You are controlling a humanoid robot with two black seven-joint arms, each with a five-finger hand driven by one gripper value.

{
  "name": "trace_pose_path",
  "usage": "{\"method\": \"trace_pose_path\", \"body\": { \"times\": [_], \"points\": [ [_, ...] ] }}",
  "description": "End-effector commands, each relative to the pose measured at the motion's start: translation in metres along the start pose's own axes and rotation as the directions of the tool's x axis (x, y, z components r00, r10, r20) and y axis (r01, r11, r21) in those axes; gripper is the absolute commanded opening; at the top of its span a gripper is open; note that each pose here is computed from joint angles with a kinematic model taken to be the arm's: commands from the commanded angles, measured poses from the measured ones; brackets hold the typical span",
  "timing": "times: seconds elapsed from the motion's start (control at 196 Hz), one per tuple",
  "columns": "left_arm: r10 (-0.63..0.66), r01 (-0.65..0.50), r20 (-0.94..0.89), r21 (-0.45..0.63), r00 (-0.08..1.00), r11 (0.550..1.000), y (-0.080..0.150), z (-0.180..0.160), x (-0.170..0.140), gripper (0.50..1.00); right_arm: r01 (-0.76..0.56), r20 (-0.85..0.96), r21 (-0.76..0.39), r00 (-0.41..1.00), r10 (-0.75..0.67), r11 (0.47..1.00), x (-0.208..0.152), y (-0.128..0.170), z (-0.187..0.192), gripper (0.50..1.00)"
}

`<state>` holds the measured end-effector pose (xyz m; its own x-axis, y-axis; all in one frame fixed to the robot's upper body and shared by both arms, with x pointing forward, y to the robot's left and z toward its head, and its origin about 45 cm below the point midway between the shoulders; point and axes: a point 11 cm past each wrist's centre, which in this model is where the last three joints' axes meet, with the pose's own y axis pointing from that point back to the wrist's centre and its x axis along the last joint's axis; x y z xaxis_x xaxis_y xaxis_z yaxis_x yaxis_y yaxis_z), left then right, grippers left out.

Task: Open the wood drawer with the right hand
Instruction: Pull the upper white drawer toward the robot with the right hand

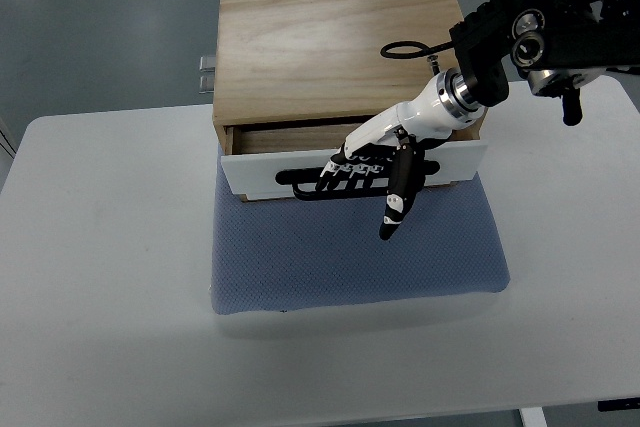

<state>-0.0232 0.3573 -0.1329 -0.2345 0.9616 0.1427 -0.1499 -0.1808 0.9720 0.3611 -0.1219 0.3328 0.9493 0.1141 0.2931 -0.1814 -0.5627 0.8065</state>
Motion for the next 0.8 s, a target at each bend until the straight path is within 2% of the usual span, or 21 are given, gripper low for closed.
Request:
{"method": "trace_pose_path", "body": {
  "times": [0.0, 0.342, 0.796],
  "points": [
    [0.000, 0.000, 0.000, 0.000, 1.000, 1.000, 0.000, 0.000, 0.000, 1.000, 0.012, -0.001, 0.001, 1.000, -0.012, 1.000, -0.001, 0.001, -0.001, 0.944],
    [0.000, 0.000, 0.000, 0.000, 1.000, 1.000, 0.000, 0.000, 0.000, 1.000, 0.060, -0.038, 0.051, 0.998, -0.058, 0.997, -0.004, 0.013, -0.022, 0.944],
    [0.000, 0.000, 0.000, 0.000, 1.000, 1.000, 0.000, 0.000, 0.000, 1.000, 0.070, -0.048, 0.064, 0.997, -0.067, 0.995, -0.008, 0.012, -0.028, 0.944]
  ]
}}
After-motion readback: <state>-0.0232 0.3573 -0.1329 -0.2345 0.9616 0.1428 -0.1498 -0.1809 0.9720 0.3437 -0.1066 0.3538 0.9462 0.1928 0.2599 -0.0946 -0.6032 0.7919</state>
